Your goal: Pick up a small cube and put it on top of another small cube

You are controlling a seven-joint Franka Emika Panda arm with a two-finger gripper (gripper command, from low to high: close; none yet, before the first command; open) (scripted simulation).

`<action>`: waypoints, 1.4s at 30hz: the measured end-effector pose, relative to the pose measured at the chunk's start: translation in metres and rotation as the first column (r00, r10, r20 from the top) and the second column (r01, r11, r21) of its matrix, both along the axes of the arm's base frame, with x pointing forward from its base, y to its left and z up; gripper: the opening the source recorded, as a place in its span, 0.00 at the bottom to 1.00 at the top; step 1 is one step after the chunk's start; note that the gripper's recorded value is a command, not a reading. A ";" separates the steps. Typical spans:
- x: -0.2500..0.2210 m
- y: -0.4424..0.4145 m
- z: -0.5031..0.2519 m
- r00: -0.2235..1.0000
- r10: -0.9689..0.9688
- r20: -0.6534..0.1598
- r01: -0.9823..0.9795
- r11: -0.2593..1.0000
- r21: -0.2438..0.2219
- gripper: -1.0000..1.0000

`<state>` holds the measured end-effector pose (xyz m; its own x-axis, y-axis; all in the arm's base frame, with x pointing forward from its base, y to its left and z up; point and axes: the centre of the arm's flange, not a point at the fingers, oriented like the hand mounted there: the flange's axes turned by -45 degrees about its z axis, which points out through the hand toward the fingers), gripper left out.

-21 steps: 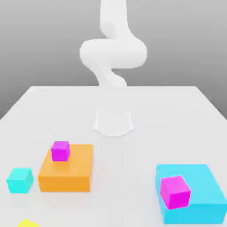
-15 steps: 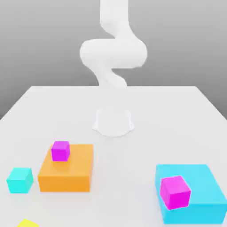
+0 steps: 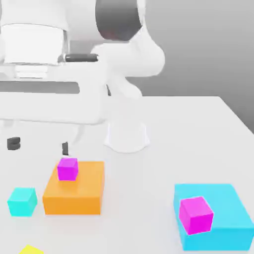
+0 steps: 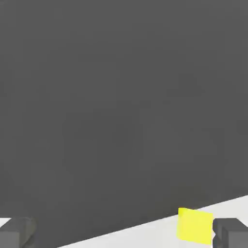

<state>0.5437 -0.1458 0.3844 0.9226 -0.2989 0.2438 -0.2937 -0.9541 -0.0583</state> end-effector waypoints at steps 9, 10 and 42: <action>-0.005 -0.053 -0.159 0.974 -0.097 -0.206 0.103 0.994 0.018 0.50; -0.009 -0.059 -0.177 0.968 -0.108 -0.228 0.115 0.993 0.018 0.50; -0.067 0.297 -0.113 0.637 0.730 -0.249 -0.750 0.662 0.021 0.00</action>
<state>0.4763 0.1512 0.2712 0.8557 0.5175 0.0002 0.5175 -0.8557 -0.0034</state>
